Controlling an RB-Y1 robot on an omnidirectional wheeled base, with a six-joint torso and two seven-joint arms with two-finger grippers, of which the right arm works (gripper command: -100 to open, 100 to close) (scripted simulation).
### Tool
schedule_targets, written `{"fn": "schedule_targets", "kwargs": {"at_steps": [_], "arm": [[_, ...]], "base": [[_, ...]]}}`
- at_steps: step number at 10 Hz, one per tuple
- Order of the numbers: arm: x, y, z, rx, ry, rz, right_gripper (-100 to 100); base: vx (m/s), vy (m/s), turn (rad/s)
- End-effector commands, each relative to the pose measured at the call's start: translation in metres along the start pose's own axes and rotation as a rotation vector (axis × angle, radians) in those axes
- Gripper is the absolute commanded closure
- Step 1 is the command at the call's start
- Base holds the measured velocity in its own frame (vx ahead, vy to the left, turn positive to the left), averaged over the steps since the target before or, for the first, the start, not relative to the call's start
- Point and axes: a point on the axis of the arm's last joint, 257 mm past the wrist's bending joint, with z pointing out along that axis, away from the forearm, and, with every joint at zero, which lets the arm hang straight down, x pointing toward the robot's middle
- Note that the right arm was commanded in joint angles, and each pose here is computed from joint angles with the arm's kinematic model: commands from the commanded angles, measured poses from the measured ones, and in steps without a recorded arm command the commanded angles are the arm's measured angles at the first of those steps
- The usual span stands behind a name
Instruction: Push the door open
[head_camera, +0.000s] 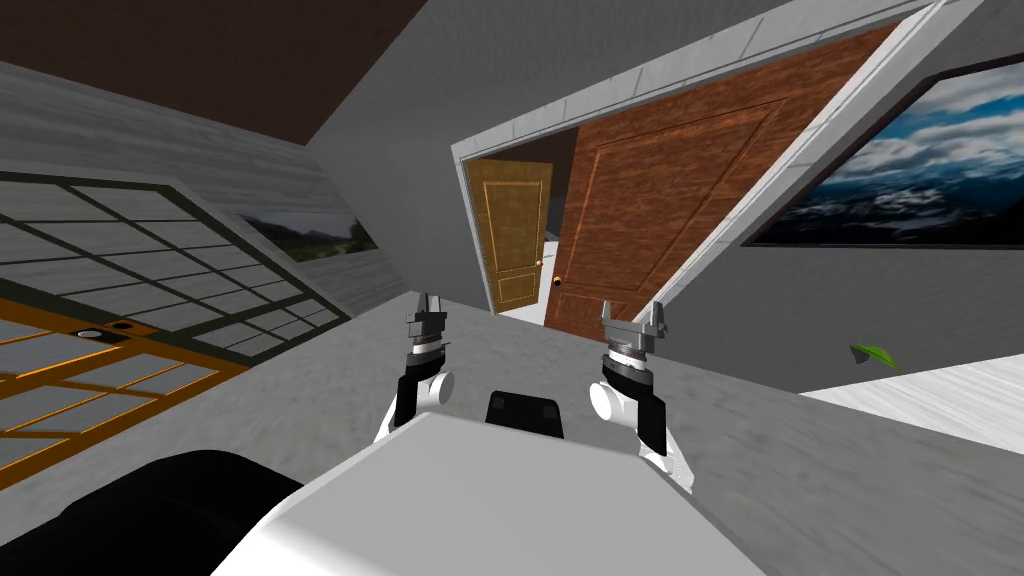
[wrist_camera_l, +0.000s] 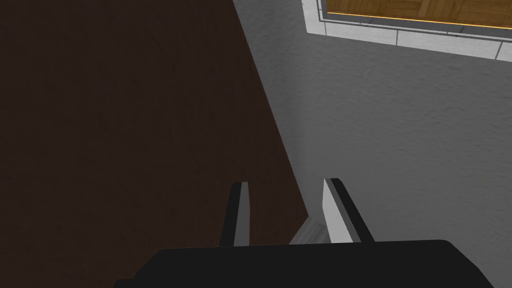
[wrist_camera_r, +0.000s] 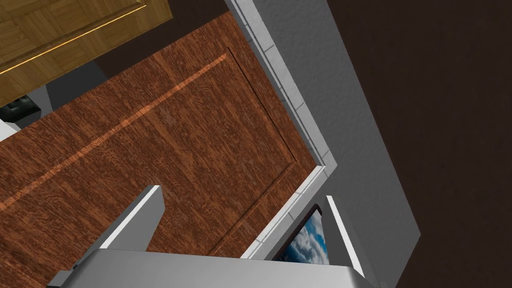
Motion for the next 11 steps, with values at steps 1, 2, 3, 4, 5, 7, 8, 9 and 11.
{"fn": "schedule_targets", "kwargs": {"at_steps": [1,2,3,4,5,7,8,9,11], "arm": [[-0.008,-0.008,-0.0041,0.011,-0.018,0.033,-100],[-0.014,-0.013,-0.0066,0.018,-0.032,0.055,-100],[-0.020,-0.019,-0.0092,0.025,-0.045,0.075,-100],[-0.027,-0.025,-0.0120,0.031,-0.059,0.096,-100],[-0.033,-0.030,-0.0148,0.037,-0.073,0.116,-100],[-0.046,-0.041,-0.0211,0.048,-0.105,0.158,-100],[-0.052,-0.047,-0.0245,0.053,-0.122,0.178,-100],[-0.059,-0.052,-0.0281,0.058,-0.139,0.199,-100],[-0.072,-0.062,-0.0356,0.065,-0.174,0.239,-100]], "base": [[0.101,-0.041,0.128],[0.105,-0.035,0.119],[0.088,-0.032,0.128],[0.079,-0.034,0.111],[0.088,-0.029,0.097],[0.093,-0.035,0.126],[0.102,-0.052,0.141],[0.094,-0.043,0.126],[0.085,-0.044,0.119]]}}
